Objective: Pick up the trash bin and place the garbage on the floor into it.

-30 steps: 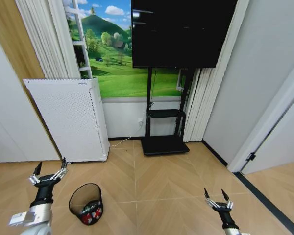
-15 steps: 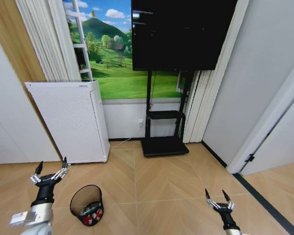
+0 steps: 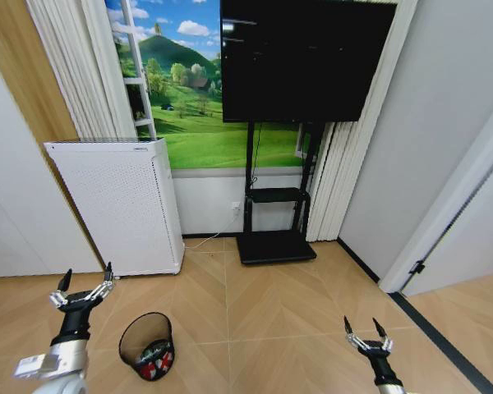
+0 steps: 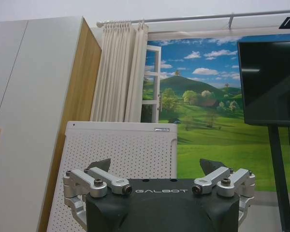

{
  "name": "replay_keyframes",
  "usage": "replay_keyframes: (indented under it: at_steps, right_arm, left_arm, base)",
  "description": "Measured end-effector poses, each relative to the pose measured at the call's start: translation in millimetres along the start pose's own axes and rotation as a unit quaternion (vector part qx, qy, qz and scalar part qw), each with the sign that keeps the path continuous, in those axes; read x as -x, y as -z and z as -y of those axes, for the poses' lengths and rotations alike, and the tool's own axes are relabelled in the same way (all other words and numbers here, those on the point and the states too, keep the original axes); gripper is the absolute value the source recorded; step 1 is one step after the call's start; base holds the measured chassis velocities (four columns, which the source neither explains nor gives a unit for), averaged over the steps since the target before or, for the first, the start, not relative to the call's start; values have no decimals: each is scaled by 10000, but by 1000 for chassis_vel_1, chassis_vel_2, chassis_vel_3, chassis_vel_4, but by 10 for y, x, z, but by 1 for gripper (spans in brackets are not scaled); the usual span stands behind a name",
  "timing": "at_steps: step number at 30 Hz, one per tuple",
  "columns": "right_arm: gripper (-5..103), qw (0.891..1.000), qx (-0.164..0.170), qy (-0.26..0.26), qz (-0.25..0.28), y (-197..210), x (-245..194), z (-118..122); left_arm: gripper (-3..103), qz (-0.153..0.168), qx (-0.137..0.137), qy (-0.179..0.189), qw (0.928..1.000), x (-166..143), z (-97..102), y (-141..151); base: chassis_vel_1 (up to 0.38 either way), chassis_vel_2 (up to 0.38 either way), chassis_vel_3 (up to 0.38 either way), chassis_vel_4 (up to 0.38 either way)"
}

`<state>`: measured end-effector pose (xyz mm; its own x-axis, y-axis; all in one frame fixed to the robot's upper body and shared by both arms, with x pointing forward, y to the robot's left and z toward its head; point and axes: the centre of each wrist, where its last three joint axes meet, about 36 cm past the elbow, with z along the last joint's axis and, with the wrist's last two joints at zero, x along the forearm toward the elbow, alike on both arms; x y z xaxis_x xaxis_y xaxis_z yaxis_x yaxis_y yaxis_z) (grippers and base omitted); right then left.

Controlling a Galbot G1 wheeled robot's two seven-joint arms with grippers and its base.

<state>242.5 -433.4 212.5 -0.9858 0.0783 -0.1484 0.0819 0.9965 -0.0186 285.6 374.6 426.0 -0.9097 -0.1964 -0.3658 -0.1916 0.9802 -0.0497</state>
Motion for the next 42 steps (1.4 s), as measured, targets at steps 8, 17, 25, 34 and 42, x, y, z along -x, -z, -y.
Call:
replay_keyframes:
  at_steps: [8, 17, 25, 34, 42]
  right_arm:
    - [100, 10000, 8, 12, -17, -22, -43, -3]
    - [100, 10000, 20, 31, 12, -20, -4, -10]
    - [100, 10000, 25, 29, -6, -40, 8, -9]
    - [100, 10000, 37, 48, -30, -59, 3, -39]
    - [100, 10000, 31, 58, -24, -48, 14, -37]
  left_arm:
    - [100, -23, -18, 27, 10000, -19, 11, -10]
    - [100, -27, -14, 28, 10000, -19, 9, 2]
    - [100, -43, -19, 21, 10000, -6, 23, -9]
    - [100, -76, -1, -4, 10000, 12, 4, -22]
    - [100, -81, -7, -9, 10000, 22, 4, -25]
  base:
    - [0, 0, 0, 0]
    - [0, 0, 0, 0]
    - [0, 0, 0, 0]
    - [0, 0, 0, 0]
    - [0, 0, 0, 0]
